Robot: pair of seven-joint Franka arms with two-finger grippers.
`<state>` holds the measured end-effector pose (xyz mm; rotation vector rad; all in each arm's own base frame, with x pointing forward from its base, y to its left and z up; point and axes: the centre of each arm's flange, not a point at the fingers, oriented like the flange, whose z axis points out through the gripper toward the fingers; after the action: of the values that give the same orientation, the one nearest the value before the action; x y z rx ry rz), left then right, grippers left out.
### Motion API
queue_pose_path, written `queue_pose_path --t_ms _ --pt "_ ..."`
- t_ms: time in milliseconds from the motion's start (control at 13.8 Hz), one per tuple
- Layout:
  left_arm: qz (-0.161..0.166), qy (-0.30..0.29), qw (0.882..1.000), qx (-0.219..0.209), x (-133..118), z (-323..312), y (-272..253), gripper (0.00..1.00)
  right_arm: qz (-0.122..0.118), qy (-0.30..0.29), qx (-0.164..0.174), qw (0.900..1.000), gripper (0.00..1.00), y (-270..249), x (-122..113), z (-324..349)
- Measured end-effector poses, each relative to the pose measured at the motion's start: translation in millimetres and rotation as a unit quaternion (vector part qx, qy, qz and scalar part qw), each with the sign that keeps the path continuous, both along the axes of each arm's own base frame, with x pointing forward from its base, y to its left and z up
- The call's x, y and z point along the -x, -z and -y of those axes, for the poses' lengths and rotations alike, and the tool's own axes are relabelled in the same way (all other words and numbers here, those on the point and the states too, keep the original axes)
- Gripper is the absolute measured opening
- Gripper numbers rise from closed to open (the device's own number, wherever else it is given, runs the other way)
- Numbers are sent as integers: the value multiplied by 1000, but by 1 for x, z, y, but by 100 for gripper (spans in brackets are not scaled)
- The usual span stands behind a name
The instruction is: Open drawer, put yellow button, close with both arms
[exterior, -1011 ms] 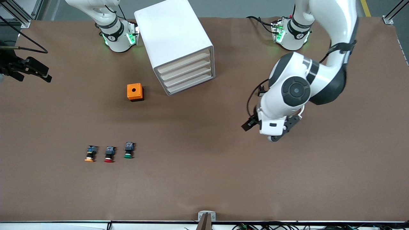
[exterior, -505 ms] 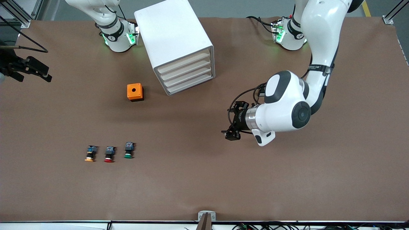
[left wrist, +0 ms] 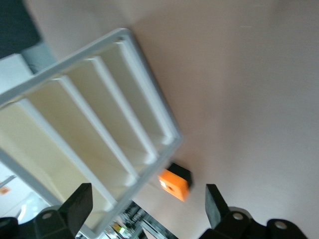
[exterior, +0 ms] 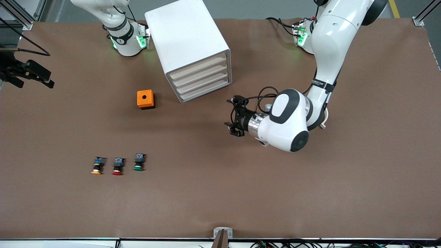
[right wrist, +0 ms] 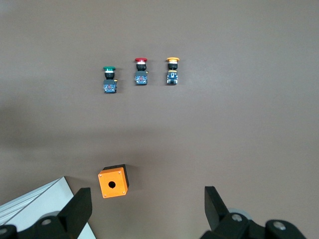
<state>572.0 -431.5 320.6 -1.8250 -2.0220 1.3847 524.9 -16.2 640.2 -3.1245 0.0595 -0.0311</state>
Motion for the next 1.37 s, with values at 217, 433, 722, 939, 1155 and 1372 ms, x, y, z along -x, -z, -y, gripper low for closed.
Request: queue_pose_path --t_ms 217,433,722,939,1155,1372 --pt "-89 25 996 -4 43 40 8 99 -24 -2 0 1000 100 35 -22 -1" --pt "-162 29 986 -8 61 51 28 98 -51 -3 1 999 100 85 -52 -1" --pt "-232 22 972 -15 68 51 54 82 -56 1 2 998 100 166 -95 4" --pt "-277 31 960 -28 81 55 63 75 -37 9 4 999 100 243 -119 13" --pt "-304 39 951 -43 94 57 72 66 -29 27 5 999 100 311 -128 29" --pt "-330 46 941 -63 109 59 82 59 -12 43 7 999 100 366 -130 30"
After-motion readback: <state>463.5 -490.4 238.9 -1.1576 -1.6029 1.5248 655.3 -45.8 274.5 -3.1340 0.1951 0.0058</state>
